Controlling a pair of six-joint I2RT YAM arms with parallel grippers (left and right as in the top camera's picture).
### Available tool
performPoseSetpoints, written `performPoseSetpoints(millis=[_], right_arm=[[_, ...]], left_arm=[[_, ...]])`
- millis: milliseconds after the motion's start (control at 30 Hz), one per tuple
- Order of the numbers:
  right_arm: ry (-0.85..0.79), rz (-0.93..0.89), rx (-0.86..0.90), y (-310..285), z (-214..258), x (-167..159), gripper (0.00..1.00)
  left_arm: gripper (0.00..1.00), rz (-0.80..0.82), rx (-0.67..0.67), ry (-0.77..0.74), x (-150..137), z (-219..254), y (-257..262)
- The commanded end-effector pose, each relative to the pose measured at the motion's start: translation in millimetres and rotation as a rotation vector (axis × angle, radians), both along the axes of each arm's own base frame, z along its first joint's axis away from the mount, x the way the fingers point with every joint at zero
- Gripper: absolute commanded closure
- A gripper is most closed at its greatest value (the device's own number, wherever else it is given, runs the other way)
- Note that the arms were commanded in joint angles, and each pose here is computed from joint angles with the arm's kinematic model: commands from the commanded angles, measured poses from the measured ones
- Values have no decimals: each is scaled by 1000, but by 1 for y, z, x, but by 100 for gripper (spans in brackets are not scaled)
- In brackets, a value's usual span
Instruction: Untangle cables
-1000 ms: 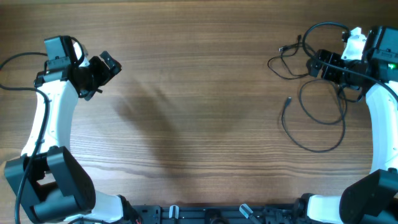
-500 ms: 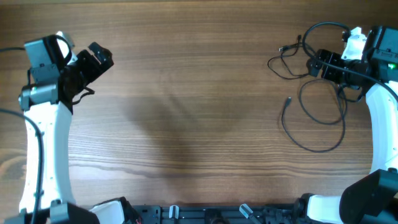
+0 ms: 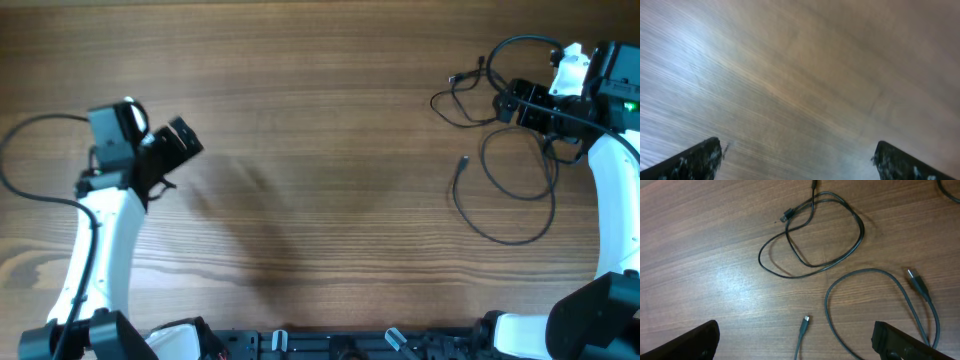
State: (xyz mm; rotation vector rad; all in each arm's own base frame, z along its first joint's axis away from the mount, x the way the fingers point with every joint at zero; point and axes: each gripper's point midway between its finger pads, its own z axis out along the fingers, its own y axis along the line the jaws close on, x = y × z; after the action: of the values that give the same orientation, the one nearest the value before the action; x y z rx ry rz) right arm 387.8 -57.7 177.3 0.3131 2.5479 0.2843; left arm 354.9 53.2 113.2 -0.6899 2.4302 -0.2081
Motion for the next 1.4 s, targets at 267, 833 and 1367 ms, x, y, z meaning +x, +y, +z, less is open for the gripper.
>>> performPoseSetpoints(millis=[267,833,1367], right_arm=[[17,2,24,3,-7,1,0],[16,2,24,3,-7,1,0],[17,2,24,3,-7,1,0]], left_arm=[[0,-188,35,-96,-38,-96,-61],[0,-193,25,-127,-120,-137,-66],[0,-182,90,-324,-120,-81,-60]])
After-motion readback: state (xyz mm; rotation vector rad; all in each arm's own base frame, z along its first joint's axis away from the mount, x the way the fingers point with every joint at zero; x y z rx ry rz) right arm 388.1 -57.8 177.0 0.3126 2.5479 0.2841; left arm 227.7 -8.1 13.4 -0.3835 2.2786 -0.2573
